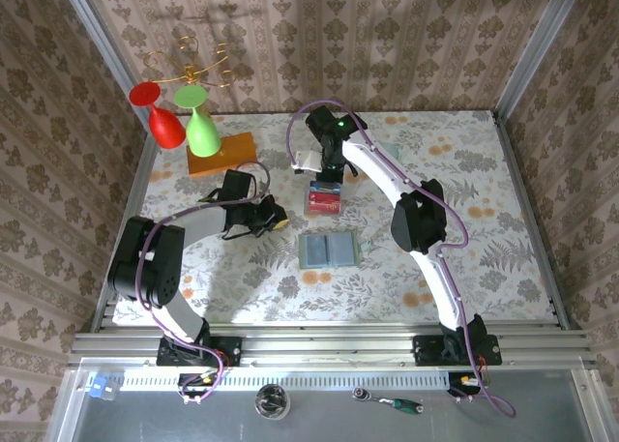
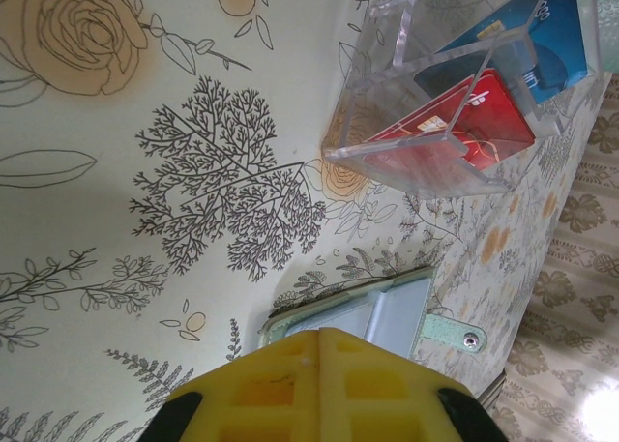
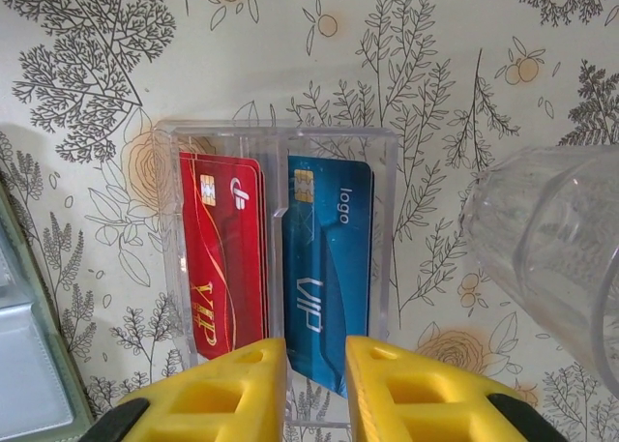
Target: Take the credit cards out of the card holder
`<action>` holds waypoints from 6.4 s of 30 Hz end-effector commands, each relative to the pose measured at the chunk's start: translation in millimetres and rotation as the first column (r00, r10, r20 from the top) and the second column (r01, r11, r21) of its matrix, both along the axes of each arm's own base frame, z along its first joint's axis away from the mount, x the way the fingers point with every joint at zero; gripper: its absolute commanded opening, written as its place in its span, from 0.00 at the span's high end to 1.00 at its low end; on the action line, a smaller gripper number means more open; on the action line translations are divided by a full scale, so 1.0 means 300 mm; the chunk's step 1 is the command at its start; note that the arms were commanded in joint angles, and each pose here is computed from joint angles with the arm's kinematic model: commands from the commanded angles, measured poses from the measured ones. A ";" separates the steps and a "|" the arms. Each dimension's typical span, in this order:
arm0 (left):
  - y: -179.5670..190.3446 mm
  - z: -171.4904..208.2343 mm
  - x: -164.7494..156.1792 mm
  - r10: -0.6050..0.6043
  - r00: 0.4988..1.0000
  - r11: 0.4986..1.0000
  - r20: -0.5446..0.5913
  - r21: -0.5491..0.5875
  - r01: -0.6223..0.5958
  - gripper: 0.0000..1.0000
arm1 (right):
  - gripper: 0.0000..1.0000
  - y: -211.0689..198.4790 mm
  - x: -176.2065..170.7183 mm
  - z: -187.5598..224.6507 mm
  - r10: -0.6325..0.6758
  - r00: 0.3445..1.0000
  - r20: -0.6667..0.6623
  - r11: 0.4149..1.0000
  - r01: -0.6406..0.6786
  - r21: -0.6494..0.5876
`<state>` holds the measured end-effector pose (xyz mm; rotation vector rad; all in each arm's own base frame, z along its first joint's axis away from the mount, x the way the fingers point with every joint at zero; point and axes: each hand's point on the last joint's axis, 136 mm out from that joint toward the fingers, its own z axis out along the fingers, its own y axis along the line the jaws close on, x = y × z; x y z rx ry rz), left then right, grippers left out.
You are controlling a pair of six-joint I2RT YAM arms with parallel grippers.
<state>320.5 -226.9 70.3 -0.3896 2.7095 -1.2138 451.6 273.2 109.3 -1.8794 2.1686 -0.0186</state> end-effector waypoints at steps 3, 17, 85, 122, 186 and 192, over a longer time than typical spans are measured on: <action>-0.027 0.022 0.007 -0.018 1.000 1.000 0.007 -0.018 0.018 0.93 | 0.74 0.007 0.008 0.056 -0.029 0.999 0.040 1.000 0.029 0.007; -0.093 0.015 -0.069 -0.085 0.996 0.996 0.011 -0.023 0.085 0.93 | 0.68 0.054 -0.070 0.100 -0.295 0.955 0.027 0.946 0.288 0.151; -0.089 -0.177 -0.210 -0.144 0.988 0.989 -0.064 -0.035 0.141 0.94 | 0.69 -0.012 -0.416 -0.312 -0.760 0.170 -0.627 0.158 0.985 0.075; -0.077 -0.190 -0.176 -0.111 0.991 0.993 -0.071 -0.044 0.108 0.94 | 0.72 0.069 -0.406 -0.184 -0.680 0.194 -0.707 0.158 0.980 0.118; -0.086 -0.196 -0.228 -0.121 0.989 0.993 -0.088 -0.027 0.119 0.94 | 0.66 -0.010 -0.470 -0.273 -0.744 0.126 -0.656 0.154 0.988 0.014; -0.091 -0.158 -0.210 -0.121 0.991 0.993 -0.064 -0.023 0.120 0.94 | 0.66 -0.015 -0.478 -0.293 -0.743 0.117 -0.659 0.152 0.988 0.004</action>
